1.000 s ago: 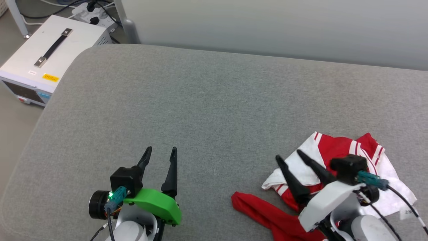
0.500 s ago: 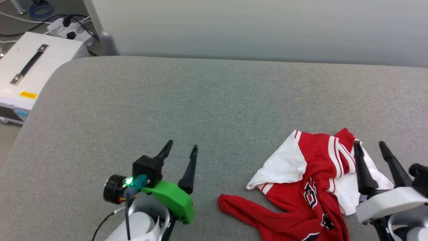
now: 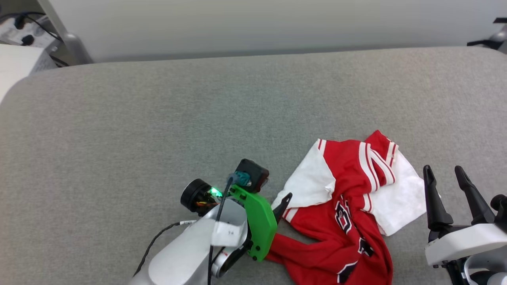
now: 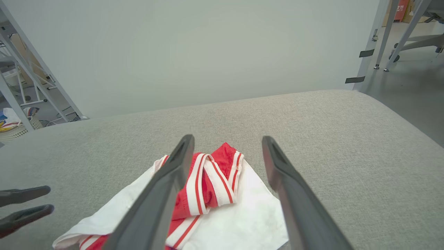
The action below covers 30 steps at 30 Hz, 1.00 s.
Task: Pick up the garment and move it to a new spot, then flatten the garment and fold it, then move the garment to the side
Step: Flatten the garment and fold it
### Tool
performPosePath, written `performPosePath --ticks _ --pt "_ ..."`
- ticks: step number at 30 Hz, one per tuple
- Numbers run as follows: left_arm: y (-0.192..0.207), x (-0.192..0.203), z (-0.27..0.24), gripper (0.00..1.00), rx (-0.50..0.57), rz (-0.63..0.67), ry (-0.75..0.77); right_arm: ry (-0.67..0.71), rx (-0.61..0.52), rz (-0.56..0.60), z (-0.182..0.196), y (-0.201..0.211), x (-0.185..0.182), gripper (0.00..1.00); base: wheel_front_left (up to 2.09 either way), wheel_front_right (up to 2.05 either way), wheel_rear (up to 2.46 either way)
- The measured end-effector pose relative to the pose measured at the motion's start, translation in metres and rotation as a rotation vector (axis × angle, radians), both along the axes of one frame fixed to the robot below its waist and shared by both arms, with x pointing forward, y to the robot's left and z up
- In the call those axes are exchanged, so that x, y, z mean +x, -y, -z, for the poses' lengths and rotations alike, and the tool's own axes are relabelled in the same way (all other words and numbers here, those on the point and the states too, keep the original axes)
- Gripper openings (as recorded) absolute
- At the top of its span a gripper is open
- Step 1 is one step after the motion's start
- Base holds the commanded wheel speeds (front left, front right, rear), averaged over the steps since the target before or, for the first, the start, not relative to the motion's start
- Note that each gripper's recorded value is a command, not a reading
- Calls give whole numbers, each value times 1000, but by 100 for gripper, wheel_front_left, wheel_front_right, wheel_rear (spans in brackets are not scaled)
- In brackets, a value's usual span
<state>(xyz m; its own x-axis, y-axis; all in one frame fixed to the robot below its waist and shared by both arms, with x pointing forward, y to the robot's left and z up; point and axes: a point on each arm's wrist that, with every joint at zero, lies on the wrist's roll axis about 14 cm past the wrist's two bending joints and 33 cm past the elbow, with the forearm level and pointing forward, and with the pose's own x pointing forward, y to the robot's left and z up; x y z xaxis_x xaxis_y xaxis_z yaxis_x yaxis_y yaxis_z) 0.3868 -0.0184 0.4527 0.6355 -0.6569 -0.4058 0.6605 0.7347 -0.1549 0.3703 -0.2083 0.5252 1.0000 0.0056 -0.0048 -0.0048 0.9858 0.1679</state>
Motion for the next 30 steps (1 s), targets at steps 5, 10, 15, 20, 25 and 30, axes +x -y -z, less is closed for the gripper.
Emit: performPosePath --ticks 5,10,15,20,25,30 --pt "5 0 42 100 134 83 -136 -30 12 23 12 5 0 100 0 0 0" --pt "0 4 74 100 268 134 -207 -58 30 42 24 8 0 100 0 0 0" --pt "4 7 88 36 376 220 -242 -72 47 55 32 11 2 100 0 0 0" --pt "14 1 89 0 411 289 -235 -80 49 57 35 11 3 100 0 0 0" --pt "12 9 76 0 321 231 -177 -75 66 56 34 11 4 100 0 0 0" --pt "-25 32 58 0 248 44 -119 -63 67 50 29 10 5 100 0 0 0"
